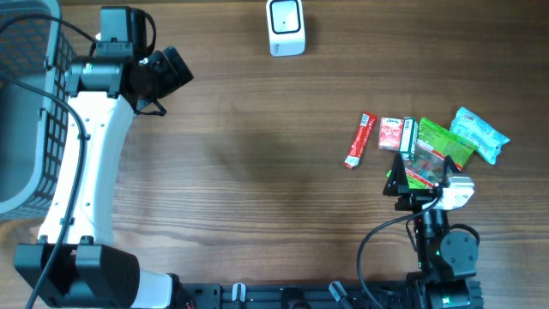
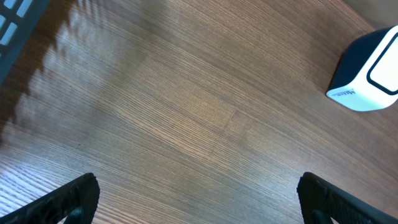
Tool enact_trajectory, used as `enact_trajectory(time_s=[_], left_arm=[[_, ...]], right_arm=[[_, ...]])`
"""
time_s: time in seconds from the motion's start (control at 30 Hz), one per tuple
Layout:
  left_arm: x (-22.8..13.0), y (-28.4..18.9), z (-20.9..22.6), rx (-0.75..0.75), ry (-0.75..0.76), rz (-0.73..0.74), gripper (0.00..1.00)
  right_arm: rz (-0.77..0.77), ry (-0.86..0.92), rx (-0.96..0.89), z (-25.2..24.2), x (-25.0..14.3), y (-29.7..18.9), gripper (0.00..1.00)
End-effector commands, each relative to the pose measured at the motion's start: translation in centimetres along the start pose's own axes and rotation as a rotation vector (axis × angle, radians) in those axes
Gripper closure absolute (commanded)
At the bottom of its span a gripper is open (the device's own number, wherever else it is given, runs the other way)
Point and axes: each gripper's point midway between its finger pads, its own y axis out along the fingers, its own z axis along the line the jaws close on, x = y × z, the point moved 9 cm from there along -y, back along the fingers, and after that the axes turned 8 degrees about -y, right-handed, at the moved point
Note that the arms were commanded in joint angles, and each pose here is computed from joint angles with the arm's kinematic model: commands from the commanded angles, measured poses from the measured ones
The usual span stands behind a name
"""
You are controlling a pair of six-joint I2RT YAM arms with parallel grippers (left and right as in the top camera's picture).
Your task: Scan the item barcode
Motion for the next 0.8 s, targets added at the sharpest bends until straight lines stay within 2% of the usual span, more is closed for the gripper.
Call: enact_trajectory(time_s=[0.0,0.2,0.77], left_arm=[[0.1,-0.07,0.18,0.002,0.0,-0.006,0.0],[0.09,-0.07,0.19,0.002,0.0,-0.005,0.0],[0.09,-0.07,0.19,0.002,0.0,-0.005,0.0]], right_arm=[[-0.011,-0.047,-0.001,-0.06,0.12,-0.05,0.0],[-0.011,-0.118,0.021,0.12,0.09,-0.05,0.0],[-0.012,-0.119,0.058,0.43,0.09,-0.06,0.0]])
